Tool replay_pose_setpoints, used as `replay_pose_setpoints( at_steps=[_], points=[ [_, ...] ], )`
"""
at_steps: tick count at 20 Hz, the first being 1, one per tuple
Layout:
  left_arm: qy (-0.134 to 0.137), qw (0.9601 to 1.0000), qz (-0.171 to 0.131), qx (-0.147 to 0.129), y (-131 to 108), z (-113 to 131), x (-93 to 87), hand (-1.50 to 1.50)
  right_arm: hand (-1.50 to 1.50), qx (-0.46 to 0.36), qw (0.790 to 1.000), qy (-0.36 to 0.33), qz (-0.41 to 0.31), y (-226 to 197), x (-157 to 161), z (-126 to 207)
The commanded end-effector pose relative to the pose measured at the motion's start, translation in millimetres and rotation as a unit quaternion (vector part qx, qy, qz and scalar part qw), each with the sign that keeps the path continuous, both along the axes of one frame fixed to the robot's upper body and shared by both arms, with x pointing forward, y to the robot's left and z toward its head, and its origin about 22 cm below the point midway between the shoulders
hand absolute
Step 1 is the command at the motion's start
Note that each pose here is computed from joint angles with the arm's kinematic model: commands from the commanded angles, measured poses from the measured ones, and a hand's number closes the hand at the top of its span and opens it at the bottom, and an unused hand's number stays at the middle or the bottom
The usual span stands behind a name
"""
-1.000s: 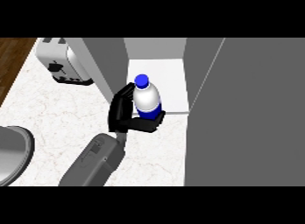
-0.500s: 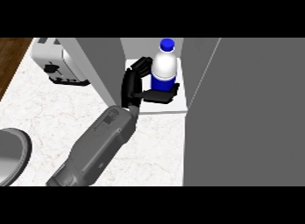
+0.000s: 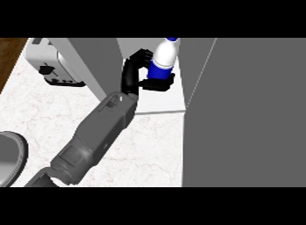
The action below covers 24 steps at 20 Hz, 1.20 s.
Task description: Pick up the bottled water, place it into the cabinet and close the cabinet
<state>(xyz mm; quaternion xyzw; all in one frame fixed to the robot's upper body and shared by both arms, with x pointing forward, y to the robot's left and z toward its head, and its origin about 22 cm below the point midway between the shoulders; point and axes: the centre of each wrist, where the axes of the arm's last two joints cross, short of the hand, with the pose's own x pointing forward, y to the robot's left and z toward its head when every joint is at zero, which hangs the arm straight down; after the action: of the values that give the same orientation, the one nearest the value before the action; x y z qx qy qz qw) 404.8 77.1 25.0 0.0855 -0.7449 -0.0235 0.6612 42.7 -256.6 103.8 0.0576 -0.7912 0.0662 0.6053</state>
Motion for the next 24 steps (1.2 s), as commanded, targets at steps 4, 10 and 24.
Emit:
replay_pose_setpoints(
  at_steps=[4,10,24],
  points=[
    [0.023,0.9961,0.083,0.017,17,-11,9.6,1.5,-1.5,0.028,0.999,-0.012,0.01,-6,-6,13],
    [0.015,0.9946,0.1,0.021,42,-1,23.2,1.5,-1.5,0.039,0.999,-0.031,0.019,-3,-4,14],
    [-0.041,0.9899,0.109,0.081,39,14,32.5,-1.5,-1.5,0.034,0.998,-0.017,0.04,-4,2,1]
  ],
)
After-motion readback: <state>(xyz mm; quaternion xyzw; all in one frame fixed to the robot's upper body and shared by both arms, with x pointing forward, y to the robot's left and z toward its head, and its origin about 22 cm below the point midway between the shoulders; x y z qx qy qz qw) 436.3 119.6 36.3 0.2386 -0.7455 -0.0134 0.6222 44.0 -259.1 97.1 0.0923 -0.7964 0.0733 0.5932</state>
